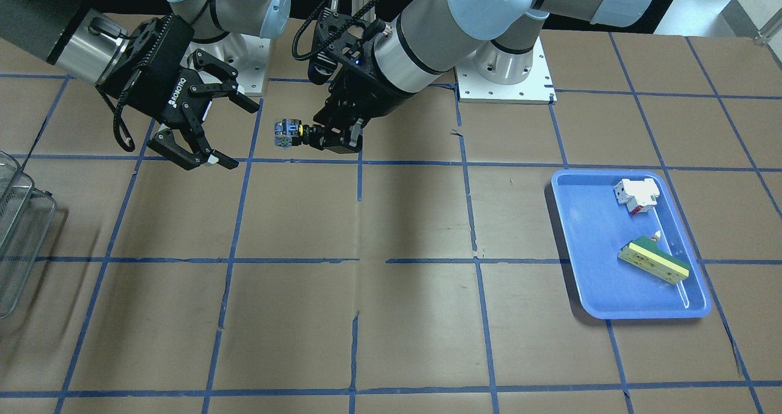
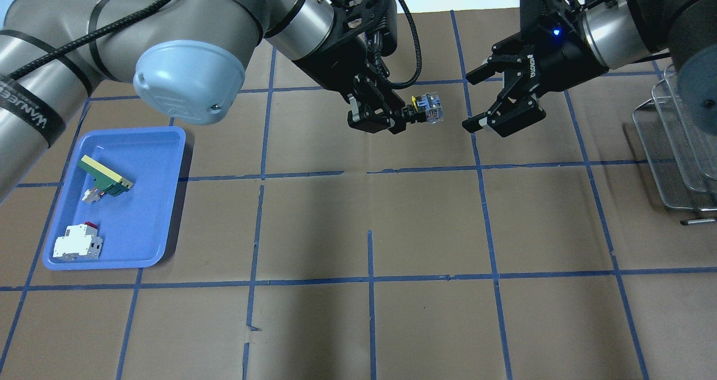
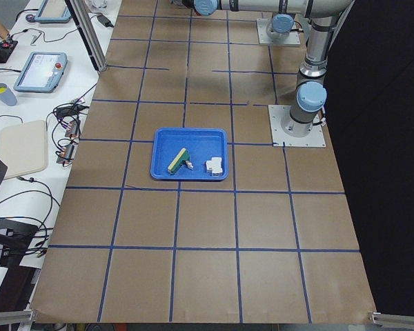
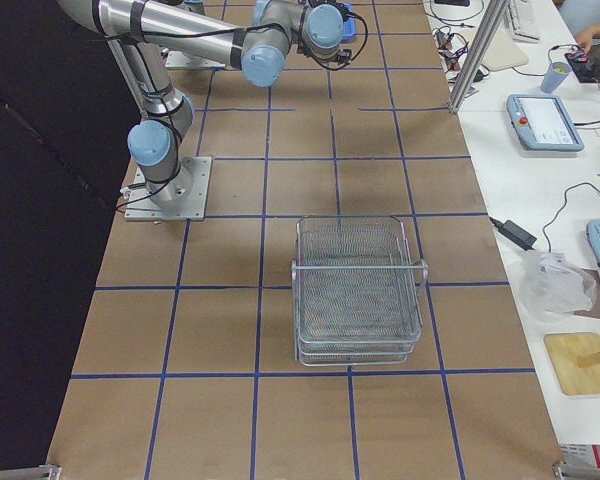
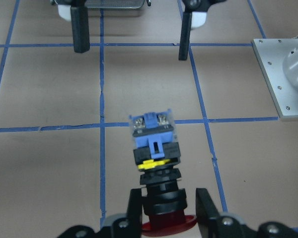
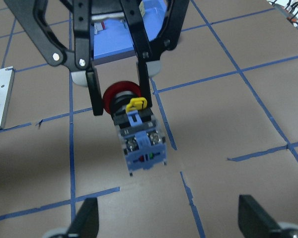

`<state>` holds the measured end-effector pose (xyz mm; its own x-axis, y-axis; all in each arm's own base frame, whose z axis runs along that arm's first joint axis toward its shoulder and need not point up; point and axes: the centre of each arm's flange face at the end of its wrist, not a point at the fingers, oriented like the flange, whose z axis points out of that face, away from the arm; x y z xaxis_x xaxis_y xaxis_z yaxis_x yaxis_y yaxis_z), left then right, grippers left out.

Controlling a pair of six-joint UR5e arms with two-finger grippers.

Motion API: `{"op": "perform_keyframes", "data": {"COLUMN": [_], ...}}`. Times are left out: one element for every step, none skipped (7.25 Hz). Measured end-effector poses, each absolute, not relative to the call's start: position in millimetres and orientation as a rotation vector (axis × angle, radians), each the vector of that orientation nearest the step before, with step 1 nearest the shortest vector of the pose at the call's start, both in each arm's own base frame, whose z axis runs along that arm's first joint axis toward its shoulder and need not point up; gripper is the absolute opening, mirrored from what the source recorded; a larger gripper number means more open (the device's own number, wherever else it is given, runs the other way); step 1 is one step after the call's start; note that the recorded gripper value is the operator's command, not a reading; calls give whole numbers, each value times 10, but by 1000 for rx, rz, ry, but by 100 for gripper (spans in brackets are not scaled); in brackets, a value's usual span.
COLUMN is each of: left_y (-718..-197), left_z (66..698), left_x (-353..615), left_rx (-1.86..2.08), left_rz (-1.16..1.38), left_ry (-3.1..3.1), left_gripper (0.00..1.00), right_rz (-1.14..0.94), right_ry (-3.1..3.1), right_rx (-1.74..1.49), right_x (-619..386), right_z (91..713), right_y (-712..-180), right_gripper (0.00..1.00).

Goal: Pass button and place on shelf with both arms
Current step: 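Close the right gripper on the push-button held by the left gripper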

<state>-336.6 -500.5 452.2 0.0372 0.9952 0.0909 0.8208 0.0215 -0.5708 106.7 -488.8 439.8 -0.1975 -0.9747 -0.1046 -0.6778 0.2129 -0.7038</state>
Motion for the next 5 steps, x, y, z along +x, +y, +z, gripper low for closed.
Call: {"op": "perform_keyframes", "data": {"left_y": [-4981, -4963, -4947, -4934, -4929], "left_z": [4525, 4529, 4532, 4537, 4546], "left_x": [-3472, -3548, -3591, -3617, -3632], "left_rx": [-1837, -1836, -1838, -1838, -1836], "left_rz": [497, 511, 518, 521, 529], "left_ry": [-1839, -1840, -1837, -1833, -1825], "left_gripper": [0, 0, 0, 0, 0], "right_rz": [-730, -739, -743, -746, -745], "right_ry": [1933, 1923, 1917, 1913, 1911], "right_rx": [-1515, -1504, -1496, -1490, -1485], "right_x": [1087, 1100, 1110, 1116, 1120], "right_z": [4406, 4400, 4397, 4403, 4406], "right_y": [-4888, -4886, -4877, -4868, -4858], "right_gripper": [99, 99, 99, 95, 89]}}
